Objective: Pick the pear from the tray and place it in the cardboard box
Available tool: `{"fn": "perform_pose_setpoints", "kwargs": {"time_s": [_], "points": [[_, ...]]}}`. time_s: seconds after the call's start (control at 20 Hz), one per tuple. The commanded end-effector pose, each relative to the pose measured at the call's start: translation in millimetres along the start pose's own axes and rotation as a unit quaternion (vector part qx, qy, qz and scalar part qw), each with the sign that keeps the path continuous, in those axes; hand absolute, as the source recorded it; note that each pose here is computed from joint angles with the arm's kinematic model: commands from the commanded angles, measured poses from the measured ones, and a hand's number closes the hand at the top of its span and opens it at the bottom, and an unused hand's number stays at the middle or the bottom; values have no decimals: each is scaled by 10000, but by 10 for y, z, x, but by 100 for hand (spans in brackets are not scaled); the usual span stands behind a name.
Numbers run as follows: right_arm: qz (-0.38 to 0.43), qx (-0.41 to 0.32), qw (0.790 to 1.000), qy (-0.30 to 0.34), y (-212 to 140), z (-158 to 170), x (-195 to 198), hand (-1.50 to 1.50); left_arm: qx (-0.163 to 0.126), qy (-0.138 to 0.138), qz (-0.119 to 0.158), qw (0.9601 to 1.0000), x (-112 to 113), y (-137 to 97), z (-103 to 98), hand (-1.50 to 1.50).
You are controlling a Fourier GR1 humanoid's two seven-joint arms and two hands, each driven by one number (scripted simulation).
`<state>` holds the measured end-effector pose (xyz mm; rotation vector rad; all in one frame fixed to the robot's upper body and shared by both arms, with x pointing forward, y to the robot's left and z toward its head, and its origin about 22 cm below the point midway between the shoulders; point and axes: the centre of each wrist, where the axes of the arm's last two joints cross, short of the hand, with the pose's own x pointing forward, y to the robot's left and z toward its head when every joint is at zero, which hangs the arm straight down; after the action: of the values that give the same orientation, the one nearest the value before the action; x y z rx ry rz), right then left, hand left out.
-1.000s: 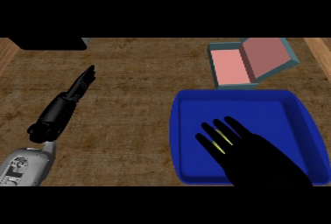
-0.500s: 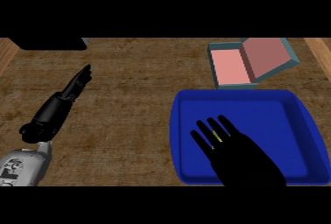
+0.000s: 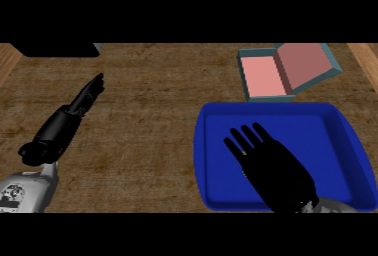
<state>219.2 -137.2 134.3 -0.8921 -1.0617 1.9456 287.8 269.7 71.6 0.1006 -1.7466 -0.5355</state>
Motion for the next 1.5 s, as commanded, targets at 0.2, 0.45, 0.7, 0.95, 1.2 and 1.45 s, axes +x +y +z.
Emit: {"fn": "perform_pose_setpoints", "kwargs": {"time_s": [0.2,0.45,0.7,0.95,1.2,1.45], "points": [[-97,157,9996,-205,131,-83,-59,-150,-36,-9,12,10000,15,117,-261,0],[85,154,9998,55,209,-332,-81,-150,83,20,-5,10000,-170,7,-124,0],[221,225,9992,264,410,-410,-110,-150,-68,-19,96,9999,29,10,65,0],[-176,233,9995,107,489,-433,-415,-150,-40,-25,5,10000,-118,-54,-44,0],[243,166,9978,-586,651,-416,-204,150,79,-75,1,9999,-145,66,-119,0],[362,-497,9958,-684,803,-452,-244,150,60,33,28,10000,-126,92,193,0]]}}
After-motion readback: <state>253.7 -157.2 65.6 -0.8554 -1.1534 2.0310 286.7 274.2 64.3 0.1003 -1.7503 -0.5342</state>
